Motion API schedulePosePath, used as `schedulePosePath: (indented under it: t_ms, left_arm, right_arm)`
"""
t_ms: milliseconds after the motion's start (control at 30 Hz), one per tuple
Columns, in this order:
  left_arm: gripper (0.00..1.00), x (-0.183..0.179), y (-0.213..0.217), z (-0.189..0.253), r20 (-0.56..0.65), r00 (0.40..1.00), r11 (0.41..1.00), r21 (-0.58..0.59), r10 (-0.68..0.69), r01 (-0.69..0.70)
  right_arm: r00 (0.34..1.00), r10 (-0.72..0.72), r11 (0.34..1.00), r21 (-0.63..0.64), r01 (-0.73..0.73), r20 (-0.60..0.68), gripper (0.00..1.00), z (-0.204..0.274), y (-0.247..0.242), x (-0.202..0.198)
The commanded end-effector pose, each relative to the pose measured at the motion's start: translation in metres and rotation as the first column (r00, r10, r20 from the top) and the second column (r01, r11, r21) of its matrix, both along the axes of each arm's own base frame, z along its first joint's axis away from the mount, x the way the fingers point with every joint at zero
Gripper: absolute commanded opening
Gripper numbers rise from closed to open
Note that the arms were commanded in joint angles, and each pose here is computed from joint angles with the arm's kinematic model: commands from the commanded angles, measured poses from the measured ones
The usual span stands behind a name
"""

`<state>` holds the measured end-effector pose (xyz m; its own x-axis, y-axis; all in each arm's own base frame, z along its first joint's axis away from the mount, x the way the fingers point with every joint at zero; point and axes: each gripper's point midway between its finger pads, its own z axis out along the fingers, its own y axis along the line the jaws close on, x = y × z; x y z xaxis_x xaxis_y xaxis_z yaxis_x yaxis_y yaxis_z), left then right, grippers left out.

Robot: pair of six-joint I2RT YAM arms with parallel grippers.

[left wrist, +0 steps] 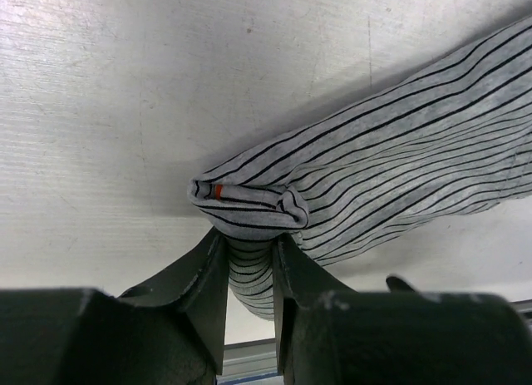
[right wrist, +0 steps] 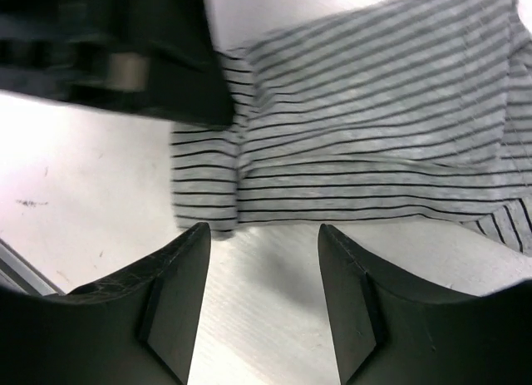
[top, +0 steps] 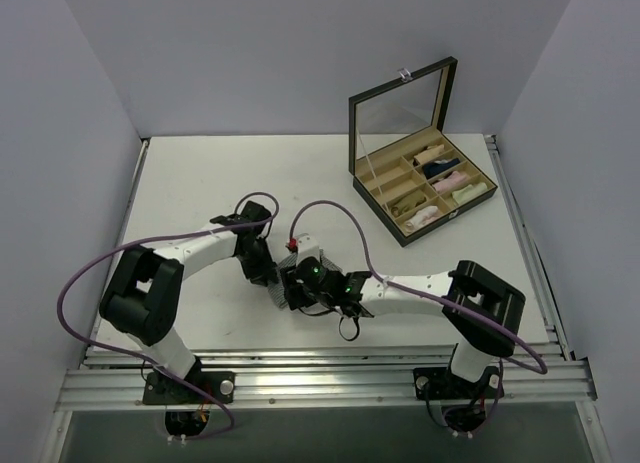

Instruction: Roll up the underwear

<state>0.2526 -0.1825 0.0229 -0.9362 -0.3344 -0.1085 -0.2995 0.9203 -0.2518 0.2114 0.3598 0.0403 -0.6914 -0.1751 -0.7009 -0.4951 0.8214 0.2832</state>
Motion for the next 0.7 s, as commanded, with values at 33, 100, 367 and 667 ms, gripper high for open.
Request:
schedulePosePath:
  t_ms: [33,100,367,667]
  left_arm:
    - [0.09,-0.043,0.033,-0.026,-0.196,0.98,0.979,0.199,-0.013,0.052]
    - [0.09,-0.043,0.032,-0.027,-0.208,0.978,0.977,0.205,-0.007,0.05]
    - [0.09,-0.043,0.027,-0.028,-0.233,0.972,0.976,0.211,0.004,0.046]
    - [0.09,-0.046,0.027,-0.029,-0.269,0.963,0.972,0.227,0.01,0.053]
  right_arm:
    - [0.986,0.061,0.983,-0.179,-0.032,0.155,0.51,0.02,0.005,-0.003]
    - [0.977,0.1,0.976,-0.211,-0.059,0.187,0.52,0.022,0.015,-0.007]
    - [0.953,0.17,0.953,-0.289,-0.094,0.25,0.56,0.015,0.048,-0.004]
    - [0.924,0.233,0.893,-0.443,-0.08,0.302,0.55,-0.013,0.045,0.007]
